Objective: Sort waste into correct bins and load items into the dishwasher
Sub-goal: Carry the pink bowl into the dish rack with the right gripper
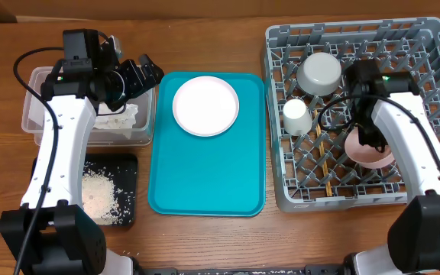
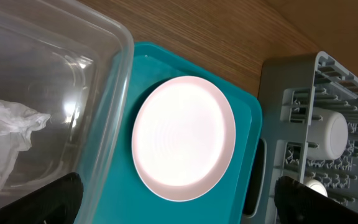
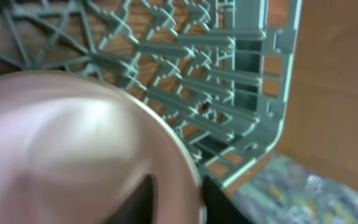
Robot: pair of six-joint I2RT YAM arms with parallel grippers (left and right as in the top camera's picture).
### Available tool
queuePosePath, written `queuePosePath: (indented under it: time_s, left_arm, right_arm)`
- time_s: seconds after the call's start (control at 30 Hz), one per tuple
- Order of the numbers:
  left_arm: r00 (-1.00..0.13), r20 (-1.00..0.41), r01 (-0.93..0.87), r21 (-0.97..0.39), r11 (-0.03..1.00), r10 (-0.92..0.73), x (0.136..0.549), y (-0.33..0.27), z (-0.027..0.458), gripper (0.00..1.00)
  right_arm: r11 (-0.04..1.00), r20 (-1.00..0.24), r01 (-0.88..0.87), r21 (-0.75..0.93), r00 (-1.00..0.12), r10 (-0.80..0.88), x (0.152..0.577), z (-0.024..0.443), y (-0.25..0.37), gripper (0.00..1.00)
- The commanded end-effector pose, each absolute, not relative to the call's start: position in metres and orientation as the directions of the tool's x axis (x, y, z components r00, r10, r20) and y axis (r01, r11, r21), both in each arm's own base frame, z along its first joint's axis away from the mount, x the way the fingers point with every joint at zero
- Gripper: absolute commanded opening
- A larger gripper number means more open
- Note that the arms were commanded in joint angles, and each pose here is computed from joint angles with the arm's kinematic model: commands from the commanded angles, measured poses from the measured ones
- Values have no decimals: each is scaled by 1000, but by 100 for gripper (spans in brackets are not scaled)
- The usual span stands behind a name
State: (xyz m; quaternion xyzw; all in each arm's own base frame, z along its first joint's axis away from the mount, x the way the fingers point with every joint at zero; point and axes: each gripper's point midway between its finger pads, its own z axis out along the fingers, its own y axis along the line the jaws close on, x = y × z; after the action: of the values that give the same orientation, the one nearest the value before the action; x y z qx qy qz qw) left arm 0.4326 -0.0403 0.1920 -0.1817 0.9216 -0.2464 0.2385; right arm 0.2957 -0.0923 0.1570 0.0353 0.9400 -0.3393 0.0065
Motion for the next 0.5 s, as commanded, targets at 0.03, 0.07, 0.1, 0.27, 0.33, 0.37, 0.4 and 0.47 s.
queuePosePath:
  time_s: [0.03, 0.07, 0.1, 0.27, 0.33, 0.37, 0.4, 0.47]
  left_arm:
    - [-809, -385, -194, -539, 820, -444, 437, -40, 205, 100]
    - [-809, -385, -194, -539, 820, -444, 437, -40, 205, 100]
    - [-809, -385, -194, -539, 819, -445, 437, -40, 205, 100]
    - [-809, -385, -194, -539, 820, -444, 437, -40, 205, 100]
    - [-809, -385, -194, -539, 820, -444, 437, -40, 205, 100]
    - [-809, -385, -194, -539, 820, -444, 437, -40, 205, 100]
    - [-809, -385, -194, -539, 820, -444, 437, -40, 205, 100]
    - [-809, -385, -194, -539, 820, -444, 437, -40, 205, 100]
  right_arm:
    - [778, -52, 68, -625, -998, 45, 304, 151, -89, 49]
    - [778, -61, 73, -624, -997, 44, 306, 151, -88, 50]
    - [778, -67, 75, -623, -997, 43, 308, 152, -88, 50]
    - [780, -85, 75, -621, -996, 27, 313, 155, -82, 51]
    - [782, -95, 72, -619, -995, 16, 316, 157, -78, 51]
    - [788, -108, 67, -613, -994, 1, 320, 160, -72, 51]
    - [794, -115, 65, -605, -993, -7, 322, 161, -67, 52]
    - [836, -143, 58, -545, -989, -24, 330, 162, -49, 54]
